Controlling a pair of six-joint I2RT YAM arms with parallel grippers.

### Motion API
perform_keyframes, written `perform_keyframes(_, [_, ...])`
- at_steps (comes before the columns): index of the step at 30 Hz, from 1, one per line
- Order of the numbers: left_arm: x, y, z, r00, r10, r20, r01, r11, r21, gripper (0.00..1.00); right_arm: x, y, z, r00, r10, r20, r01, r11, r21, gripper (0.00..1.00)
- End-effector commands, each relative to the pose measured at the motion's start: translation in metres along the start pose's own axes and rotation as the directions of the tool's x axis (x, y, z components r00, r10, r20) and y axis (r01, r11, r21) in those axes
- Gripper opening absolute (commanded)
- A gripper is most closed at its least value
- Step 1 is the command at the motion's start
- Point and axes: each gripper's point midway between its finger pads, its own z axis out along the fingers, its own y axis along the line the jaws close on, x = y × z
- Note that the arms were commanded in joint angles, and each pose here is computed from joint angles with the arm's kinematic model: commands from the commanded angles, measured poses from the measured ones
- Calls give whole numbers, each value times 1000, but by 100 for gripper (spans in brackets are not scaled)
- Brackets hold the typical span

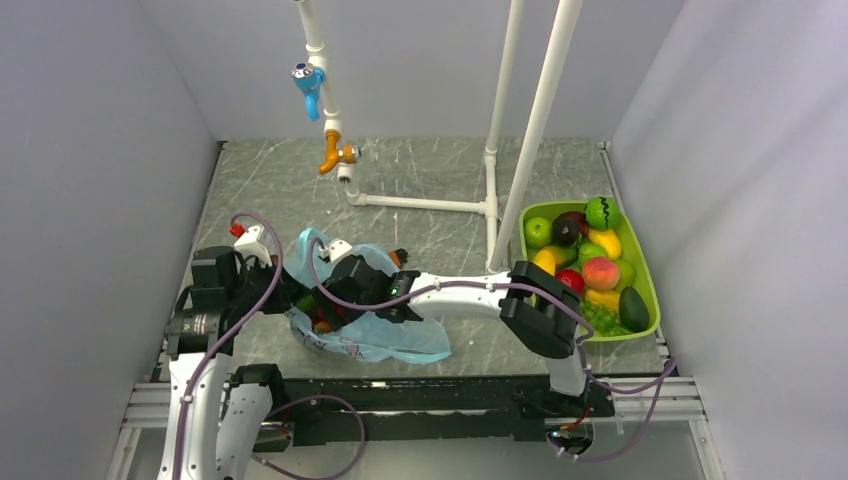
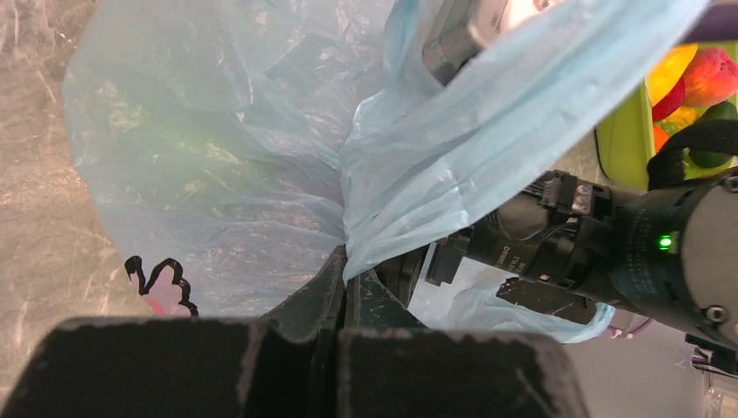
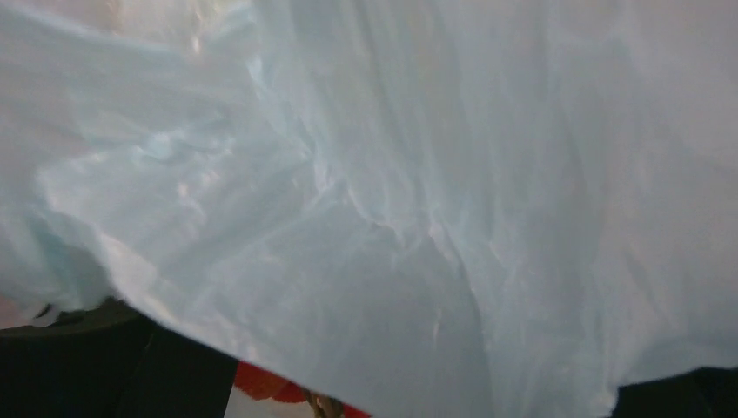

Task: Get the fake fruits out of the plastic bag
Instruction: Adjust the plastic bag at the center of the board.

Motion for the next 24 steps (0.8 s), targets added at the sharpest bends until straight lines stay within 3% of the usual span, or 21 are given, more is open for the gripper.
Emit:
perform_keyframes(1, [-8, -2, 0, 999, 29, 25, -29, 1000, 11, 0, 24, 11, -1, 998, -61, -35, 59, 997, -53, 90])
perform_keyframes(6, [-7, -2, 0, 999, 27, 20, -27, 1000, 11, 0, 58, 14, -3, 990, -120, -69, 117, 992, -43, 93])
perform_keyframes(17, [-7, 0, 1, 1000, 23, 17, -23, 1000, 7, 0, 86, 10, -10, 992, -105, -64, 102, 993, -60, 95])
perform_keyframes(20, [-7, 0, 2, 1000, 22, 14, -22, 1000, 8, 0, 105, 2, 2, 992, -86, -94, 83, 996, -34, 88])
perform_keyframes(24, [-6, 0, 2, 1000, 20, 11, -20, 1000, 8, 0, 99, -4, 7, 995, -61, -75, 63, 998, 20, 66])
